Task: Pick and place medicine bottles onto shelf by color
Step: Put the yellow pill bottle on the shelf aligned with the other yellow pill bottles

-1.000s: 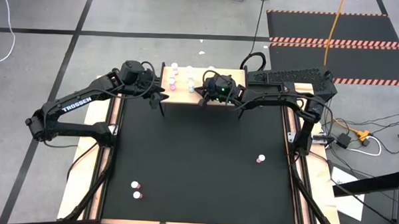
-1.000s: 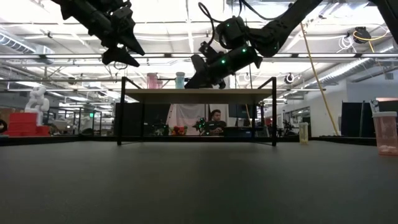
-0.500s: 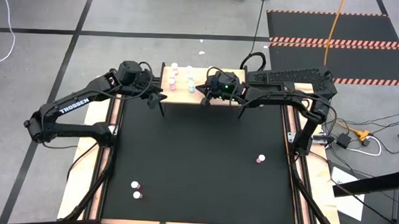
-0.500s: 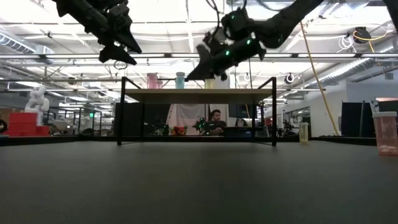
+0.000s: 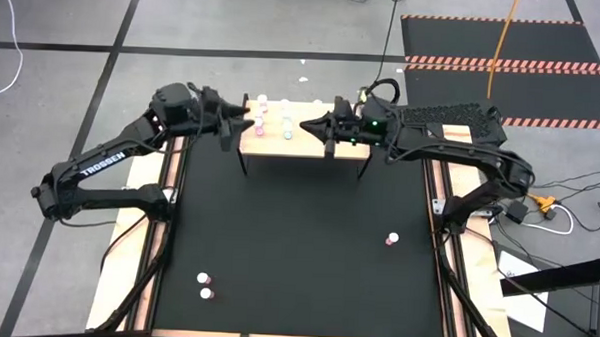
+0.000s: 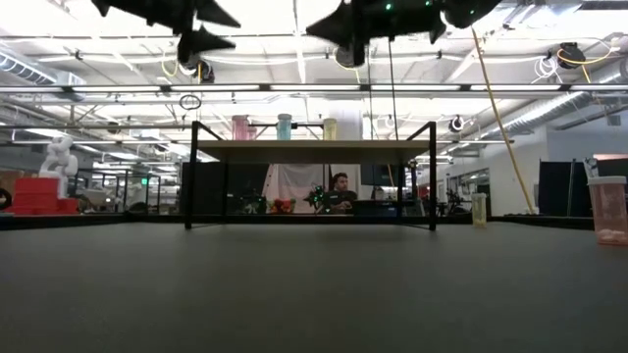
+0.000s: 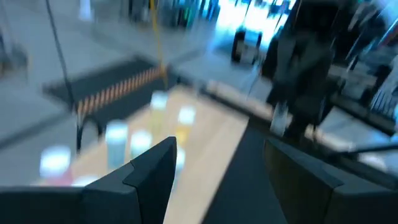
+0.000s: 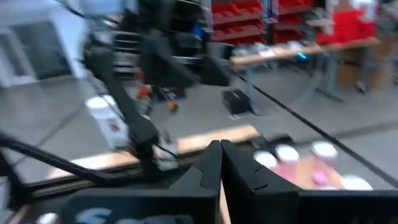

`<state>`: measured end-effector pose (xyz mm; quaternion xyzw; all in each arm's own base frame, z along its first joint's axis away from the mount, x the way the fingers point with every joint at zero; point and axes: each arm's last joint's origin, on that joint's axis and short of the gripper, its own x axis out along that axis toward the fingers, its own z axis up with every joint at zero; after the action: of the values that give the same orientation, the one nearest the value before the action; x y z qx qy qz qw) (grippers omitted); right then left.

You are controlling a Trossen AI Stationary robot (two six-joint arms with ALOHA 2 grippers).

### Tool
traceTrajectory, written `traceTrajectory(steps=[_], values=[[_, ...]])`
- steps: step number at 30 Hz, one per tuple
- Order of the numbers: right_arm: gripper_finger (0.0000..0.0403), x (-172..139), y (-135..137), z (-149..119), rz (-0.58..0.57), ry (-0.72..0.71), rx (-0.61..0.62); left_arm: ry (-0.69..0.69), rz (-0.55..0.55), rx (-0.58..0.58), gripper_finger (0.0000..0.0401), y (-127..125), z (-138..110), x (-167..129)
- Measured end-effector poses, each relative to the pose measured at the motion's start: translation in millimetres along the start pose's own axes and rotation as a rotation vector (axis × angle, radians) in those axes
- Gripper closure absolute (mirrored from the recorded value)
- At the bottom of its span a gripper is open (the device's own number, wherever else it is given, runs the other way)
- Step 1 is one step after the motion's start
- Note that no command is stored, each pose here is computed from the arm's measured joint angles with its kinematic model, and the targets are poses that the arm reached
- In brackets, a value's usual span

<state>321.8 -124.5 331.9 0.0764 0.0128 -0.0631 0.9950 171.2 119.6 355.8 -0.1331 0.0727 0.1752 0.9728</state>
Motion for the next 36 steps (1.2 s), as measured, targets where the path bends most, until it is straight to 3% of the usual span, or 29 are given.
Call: traceTrajectory(steps=[3, 7, 10, 15, 23, 27, 36], values=[[0.0403, -5.9, 5.9, 8.7, 0.111, -0.029, -0.062, -0.107, -0.025, -0.003, 0.016, -2.5, 10.6, 0.5], [0.0403, -16.7, 12.9, 21.2, 0.187, -0.066, -0.087, -0.201, -0.032, -0.117, 0.016, -3.4, 19.6, -0.8], [0.0403, -24.4, 13.8, 26.2, 0.135, -0.059, -0.08, -0.202, -0.037, -0.208, 0.016, -3.4, 19.7, -0.6], [0.0403, -39.6, 11.2, 30.1, 0.056, -0.002, -0.175, -0.149, -0.096, -0.305, 0.016, -15.2, 14.6, 3.0], [0.0403, -68.7, 17.3, 41.2, -0.131, 0.049, -0.149, -0.138, -0.116, -0.295, 0.016, -35.8, 10.1, 7.1], [0.0403, -85.0, 28.9, 49.9, -0.136, 0.032, -0.084, -0.122, -0.156, -0.284, 0.016, -45.0, 8.3, 6.2], [0.0378, -103.4, 73.2, 61.3, -0.146, -0.063, 0.1, -0.188, -0.289, -0.207, 0.016, -72.0, 15.1, -45.0]])
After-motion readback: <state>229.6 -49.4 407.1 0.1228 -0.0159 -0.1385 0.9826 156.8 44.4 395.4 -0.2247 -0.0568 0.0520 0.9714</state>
